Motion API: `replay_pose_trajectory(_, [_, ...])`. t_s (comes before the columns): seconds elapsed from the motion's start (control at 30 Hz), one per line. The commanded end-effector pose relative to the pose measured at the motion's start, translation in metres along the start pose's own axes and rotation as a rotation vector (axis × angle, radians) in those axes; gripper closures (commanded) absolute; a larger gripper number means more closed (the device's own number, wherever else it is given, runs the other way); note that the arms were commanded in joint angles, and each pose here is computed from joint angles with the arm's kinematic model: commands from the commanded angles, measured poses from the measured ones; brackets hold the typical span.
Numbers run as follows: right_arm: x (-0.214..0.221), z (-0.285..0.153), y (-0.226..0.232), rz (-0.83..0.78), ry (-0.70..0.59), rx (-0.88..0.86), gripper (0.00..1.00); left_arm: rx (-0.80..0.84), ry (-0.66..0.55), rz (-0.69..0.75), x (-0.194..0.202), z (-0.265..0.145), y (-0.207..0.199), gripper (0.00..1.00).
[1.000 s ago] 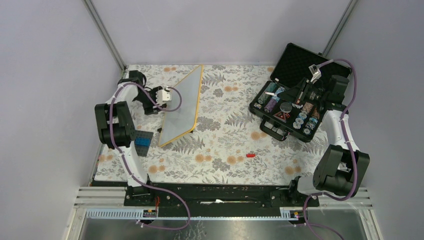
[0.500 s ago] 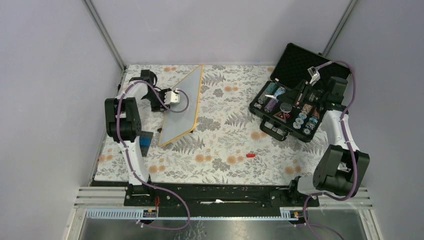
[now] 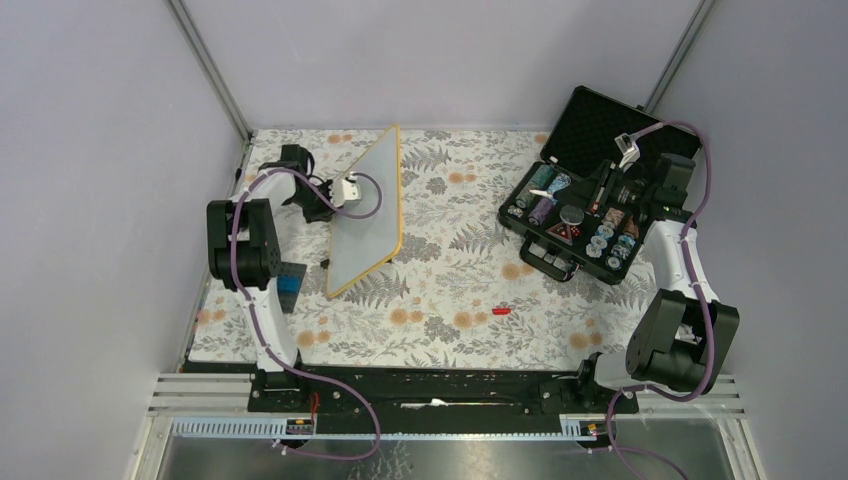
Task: Write a sentence on the whiteboard
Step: Move the whiteboard to the center of the board.
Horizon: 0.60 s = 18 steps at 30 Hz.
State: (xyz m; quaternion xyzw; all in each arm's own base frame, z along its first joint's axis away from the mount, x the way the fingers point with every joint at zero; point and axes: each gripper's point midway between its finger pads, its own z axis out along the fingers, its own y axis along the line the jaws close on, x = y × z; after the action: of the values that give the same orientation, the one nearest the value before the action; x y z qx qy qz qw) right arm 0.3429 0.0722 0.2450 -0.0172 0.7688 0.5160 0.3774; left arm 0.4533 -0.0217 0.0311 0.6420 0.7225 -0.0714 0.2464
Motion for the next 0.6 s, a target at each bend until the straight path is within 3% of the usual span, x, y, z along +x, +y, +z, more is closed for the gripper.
replay_pose_trajectory(0.0, [-0.003,-0.002,0.014,-0.071,-0.009,-0.015,1.0,-0.095,-0.063,-0.206,-0.013,-0.014,-0.011,1.0])
replay_pose_trajectory(0.4, [-0.002,-0.004,0.021,-0.097,-0.012,-0.025,1.0,-0.331,-0.107,-0.734,-0.008,-0.034,-0.008,1.0])
replay_pose_trajectory(0.57, [-0.002,-0.005,0.024,-0.107,-0.012,-0.03,1.0,-0.413,-0.148,-0.873,-0.009,-0.037,-0.008,1.0])
